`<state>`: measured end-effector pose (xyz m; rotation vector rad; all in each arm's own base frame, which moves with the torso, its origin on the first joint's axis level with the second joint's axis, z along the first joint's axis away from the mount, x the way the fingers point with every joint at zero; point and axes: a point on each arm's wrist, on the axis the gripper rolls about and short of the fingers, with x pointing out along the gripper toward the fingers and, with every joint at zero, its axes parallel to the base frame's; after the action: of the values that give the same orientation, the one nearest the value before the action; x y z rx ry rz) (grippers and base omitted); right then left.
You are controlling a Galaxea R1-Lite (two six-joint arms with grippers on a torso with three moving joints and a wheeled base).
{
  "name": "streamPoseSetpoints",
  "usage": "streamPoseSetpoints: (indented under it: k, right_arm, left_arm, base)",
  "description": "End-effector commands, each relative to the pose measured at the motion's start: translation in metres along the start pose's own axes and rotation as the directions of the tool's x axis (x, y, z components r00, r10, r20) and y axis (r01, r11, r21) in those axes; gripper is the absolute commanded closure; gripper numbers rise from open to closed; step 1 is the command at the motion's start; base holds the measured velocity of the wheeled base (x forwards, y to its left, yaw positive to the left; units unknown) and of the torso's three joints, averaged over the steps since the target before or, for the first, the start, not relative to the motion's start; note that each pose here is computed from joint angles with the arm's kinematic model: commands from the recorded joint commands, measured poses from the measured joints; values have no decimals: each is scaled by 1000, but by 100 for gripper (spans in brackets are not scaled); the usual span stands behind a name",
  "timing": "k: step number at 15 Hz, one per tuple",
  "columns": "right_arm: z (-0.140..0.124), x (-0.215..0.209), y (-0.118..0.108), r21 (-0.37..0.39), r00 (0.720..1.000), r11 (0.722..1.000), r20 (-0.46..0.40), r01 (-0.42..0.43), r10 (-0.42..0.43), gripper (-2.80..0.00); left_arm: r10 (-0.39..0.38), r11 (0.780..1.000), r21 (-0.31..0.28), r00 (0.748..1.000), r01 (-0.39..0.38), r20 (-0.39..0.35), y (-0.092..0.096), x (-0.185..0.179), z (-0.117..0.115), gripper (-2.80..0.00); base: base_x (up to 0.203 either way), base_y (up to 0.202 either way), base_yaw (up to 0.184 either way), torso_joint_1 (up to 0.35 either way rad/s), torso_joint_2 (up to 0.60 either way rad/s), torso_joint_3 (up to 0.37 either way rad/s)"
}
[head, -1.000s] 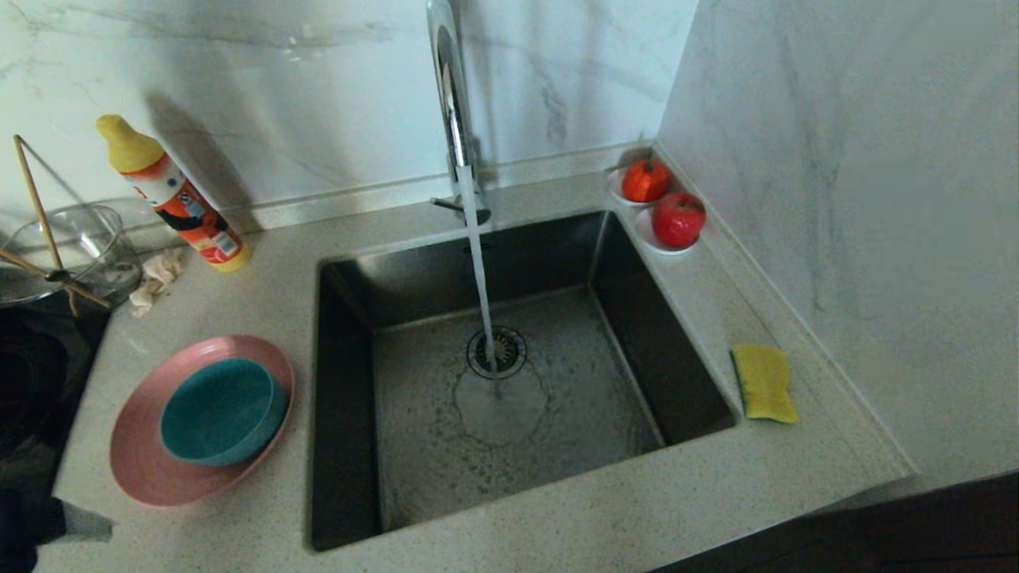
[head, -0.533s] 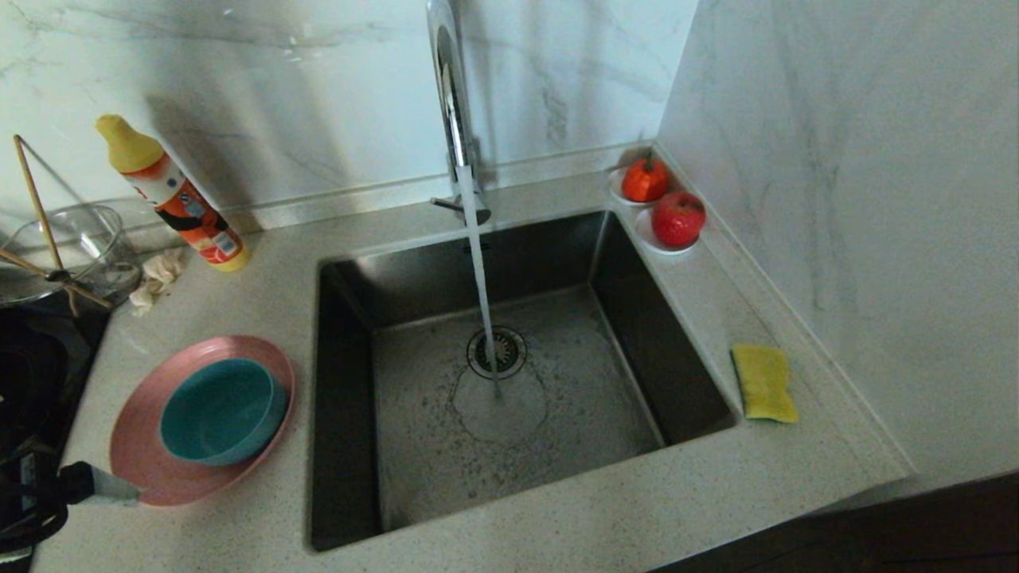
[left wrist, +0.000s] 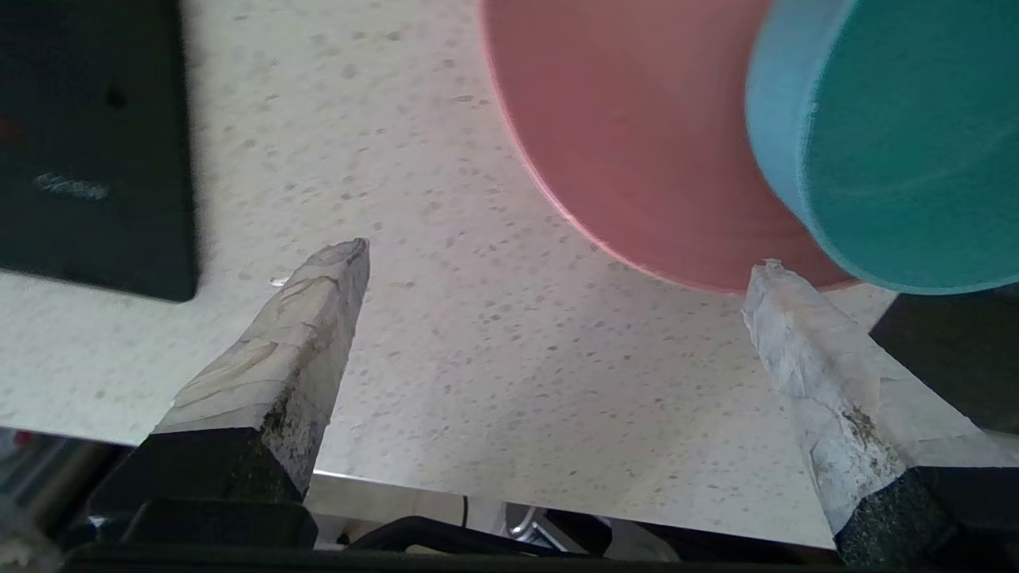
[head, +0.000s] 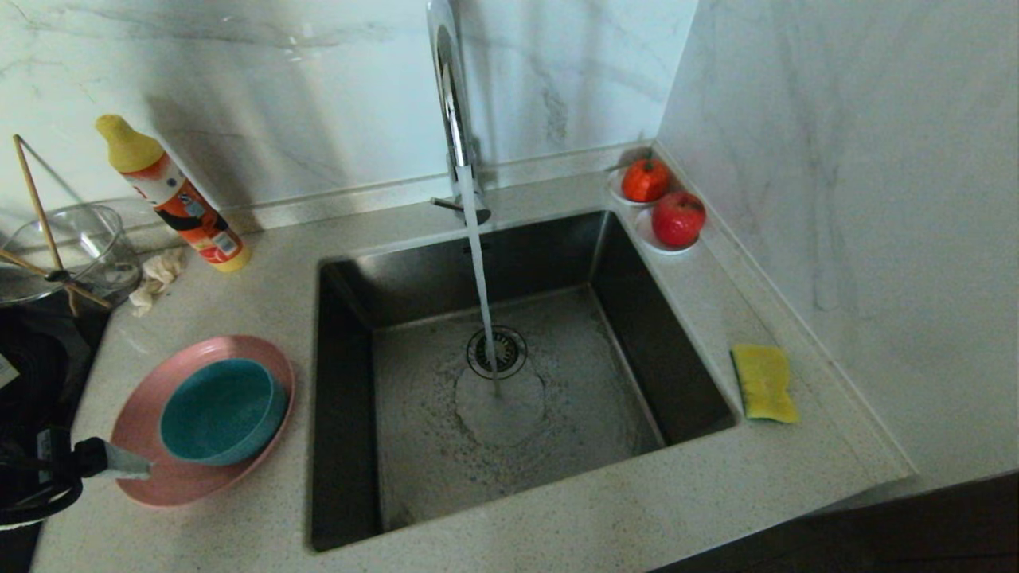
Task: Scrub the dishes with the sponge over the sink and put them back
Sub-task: Pick up a bowl and the sponge
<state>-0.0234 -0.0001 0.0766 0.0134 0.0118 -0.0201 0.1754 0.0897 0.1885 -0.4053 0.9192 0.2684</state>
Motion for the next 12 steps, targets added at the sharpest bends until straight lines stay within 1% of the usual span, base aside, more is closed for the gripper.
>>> streamPoseSetpoints:
  k: [1, 4, 7, 10, 12]
  right_arm:
    - [0, 0, 0, 0, 1000, 1000, 0, 1, -1, 0]
    - [0, 0, 0, 0, 1000, 1000, 0, 1, -1, 0]
    - [0, 0, 0, 0, 1000, 1000, 0, 0, 0, 0]
    - [0, 0, 0, 0, 1000, 1000, 0, 0, 0, 0]
    - [0, 0, 0, 0, 1000, 1000, 0, 1, -1, 0]
  left_arm:
    - [-19, 1000, 11, 1000, 19, -16, -5, 6, 5, -280]
    - [-38, 999, 24, 999, 38, -10, -10, 8, 10, -280]
    - [-52, 999, 1, 998, 52, 42, -13, 15, 25, -280]
    - [-66, 998, -3, 997, 66, 34, -17, 26, 36, -280]
    - [-79, 997, 0, 997, 79, 20, -23, 34, 42, -280]
  base:
    - [0, 0, 0, 0, 0, 0]
    - [0, 0, 0, 0, 0, 0]
    - [0, 0, 0, 0, 0, 0]
    - [0, 0, 0, 0, 0, 0]
    - [0, 0, 0, 0, 0, 0]
